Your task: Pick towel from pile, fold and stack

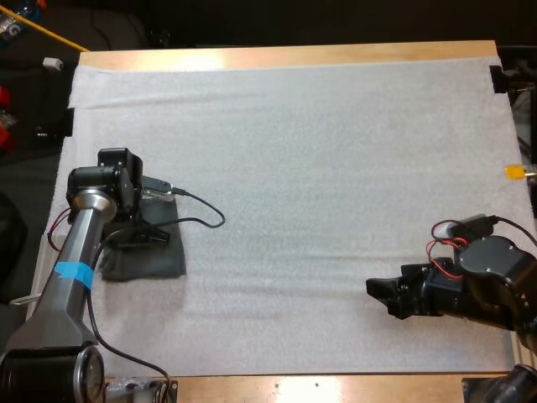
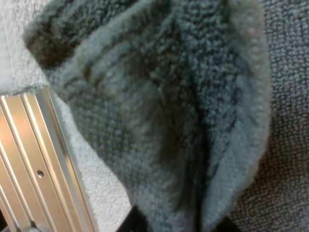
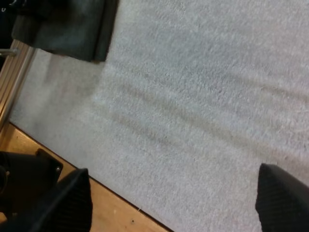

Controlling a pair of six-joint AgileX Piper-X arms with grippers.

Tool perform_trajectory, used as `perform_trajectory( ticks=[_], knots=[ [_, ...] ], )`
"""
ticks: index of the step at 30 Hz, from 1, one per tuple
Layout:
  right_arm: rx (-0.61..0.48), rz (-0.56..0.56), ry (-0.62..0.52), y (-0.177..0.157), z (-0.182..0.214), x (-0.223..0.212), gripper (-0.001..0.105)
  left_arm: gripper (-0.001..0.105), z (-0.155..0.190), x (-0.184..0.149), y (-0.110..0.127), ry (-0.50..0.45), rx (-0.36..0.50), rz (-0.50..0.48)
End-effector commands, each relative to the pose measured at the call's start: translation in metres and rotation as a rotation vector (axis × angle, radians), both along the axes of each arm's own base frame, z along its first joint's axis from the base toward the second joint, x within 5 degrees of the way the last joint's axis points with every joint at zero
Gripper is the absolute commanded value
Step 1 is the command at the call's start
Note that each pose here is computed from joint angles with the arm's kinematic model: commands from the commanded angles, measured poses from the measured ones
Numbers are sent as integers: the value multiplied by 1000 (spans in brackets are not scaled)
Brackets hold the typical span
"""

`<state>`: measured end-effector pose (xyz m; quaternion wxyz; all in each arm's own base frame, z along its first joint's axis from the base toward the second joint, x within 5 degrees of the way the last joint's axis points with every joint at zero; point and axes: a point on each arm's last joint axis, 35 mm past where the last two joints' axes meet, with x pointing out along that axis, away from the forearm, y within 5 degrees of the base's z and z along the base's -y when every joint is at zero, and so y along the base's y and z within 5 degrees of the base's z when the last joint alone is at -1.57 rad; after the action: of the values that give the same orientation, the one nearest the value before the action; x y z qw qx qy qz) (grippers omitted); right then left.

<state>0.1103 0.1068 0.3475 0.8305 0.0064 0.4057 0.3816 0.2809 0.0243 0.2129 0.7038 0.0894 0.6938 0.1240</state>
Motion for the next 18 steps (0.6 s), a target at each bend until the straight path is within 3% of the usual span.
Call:
perform_trajectory(
  ticks=[1,3,6,8,9,13,18],
  knots=[
    [16,4,-4,0,3,-1,69,2,3,0,1,-15,26,-5],
    [17,1,-1,0,3,-1,69,12,3,1,1,-22,26,-5],
    [17,1,-1,0,3,-1,69,43,3,2,1,-27,28,-1],
    [20,-4,3,0,3,-1,69,76,3,1,2,-31,52,13],
    [20,-5,4,0,3,-1,69,77,3,1,2,-31,64,16],
    [22,-8,8,0,3,-1,69,60,5,1,6,-33,178,41],
    [22,-8,8,0,3,-1,69,63,16,2,5,-40,146,81]
  ],
)
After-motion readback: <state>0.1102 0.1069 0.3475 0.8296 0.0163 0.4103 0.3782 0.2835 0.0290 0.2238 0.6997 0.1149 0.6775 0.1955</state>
